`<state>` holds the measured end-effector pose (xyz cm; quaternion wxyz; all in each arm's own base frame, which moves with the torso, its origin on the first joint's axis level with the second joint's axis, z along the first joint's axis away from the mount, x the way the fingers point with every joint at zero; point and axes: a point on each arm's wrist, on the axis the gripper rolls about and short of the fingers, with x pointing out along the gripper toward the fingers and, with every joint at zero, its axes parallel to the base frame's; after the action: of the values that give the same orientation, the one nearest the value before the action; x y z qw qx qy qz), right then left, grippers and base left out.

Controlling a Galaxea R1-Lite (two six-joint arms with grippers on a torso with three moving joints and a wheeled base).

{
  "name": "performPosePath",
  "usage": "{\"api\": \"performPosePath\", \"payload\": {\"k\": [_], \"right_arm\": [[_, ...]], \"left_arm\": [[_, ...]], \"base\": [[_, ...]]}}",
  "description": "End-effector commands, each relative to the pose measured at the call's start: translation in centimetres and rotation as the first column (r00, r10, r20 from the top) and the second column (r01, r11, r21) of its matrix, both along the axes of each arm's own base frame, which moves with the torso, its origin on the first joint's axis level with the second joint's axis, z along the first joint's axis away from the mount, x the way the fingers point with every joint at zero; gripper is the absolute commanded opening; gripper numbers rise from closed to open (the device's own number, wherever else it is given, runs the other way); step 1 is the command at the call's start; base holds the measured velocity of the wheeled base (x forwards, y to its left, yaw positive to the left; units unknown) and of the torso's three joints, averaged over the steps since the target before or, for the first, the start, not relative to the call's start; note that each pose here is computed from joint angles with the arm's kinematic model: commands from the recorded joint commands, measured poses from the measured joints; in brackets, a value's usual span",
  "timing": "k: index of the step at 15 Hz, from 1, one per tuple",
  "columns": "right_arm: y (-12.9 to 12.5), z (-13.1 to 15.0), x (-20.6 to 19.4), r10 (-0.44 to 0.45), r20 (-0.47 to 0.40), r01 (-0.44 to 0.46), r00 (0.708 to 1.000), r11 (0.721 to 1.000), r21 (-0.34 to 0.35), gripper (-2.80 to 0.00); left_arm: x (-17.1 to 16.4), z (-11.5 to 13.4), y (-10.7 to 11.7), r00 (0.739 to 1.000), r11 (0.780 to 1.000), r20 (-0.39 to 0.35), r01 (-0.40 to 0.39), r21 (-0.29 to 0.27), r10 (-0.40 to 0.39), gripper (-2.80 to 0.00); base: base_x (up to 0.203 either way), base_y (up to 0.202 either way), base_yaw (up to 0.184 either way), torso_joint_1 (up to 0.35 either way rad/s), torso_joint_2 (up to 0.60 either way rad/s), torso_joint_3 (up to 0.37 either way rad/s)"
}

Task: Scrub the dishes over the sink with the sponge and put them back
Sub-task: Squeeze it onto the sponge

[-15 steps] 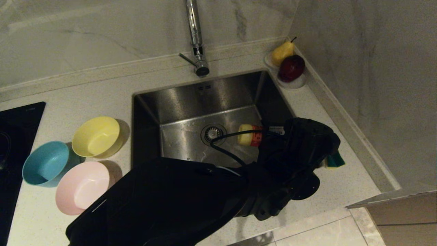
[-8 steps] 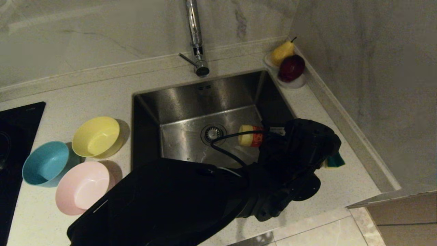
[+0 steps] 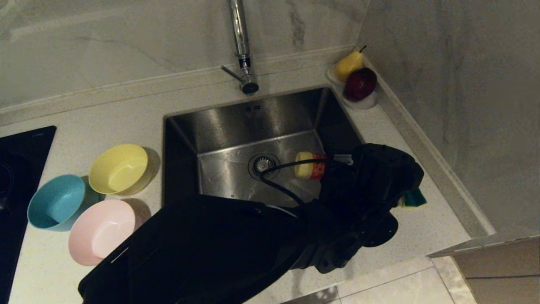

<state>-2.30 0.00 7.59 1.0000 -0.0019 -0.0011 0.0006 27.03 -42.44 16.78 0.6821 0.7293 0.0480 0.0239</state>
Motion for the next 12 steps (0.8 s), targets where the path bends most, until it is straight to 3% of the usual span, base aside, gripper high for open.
{"api": "performPosePath", "payload": {"k": [1,12], "right_arm": [[0.00,0.00,0.00,0.000,-0.001,0.000,1.000,1.000,-0.001,-2.80],[0.00,0.00,0.00,0.000,-0.001,0.000,1.000,1.000,-0.001,-2.80]], "left_arm": [[-0.02,0.45,0.18,1.000,1.000,0.005,-0.010,0.002,0.010,-2.80],[0.05,0.01,0.07,1.000,1.000,-0.002,-0.006,0.022,0.006,-2.80]], "base": [[0.000,0.000,0.000,0.000,0.00,0.000],[0.000,0.000,0.000,0.000,0.00,0.000]]}}
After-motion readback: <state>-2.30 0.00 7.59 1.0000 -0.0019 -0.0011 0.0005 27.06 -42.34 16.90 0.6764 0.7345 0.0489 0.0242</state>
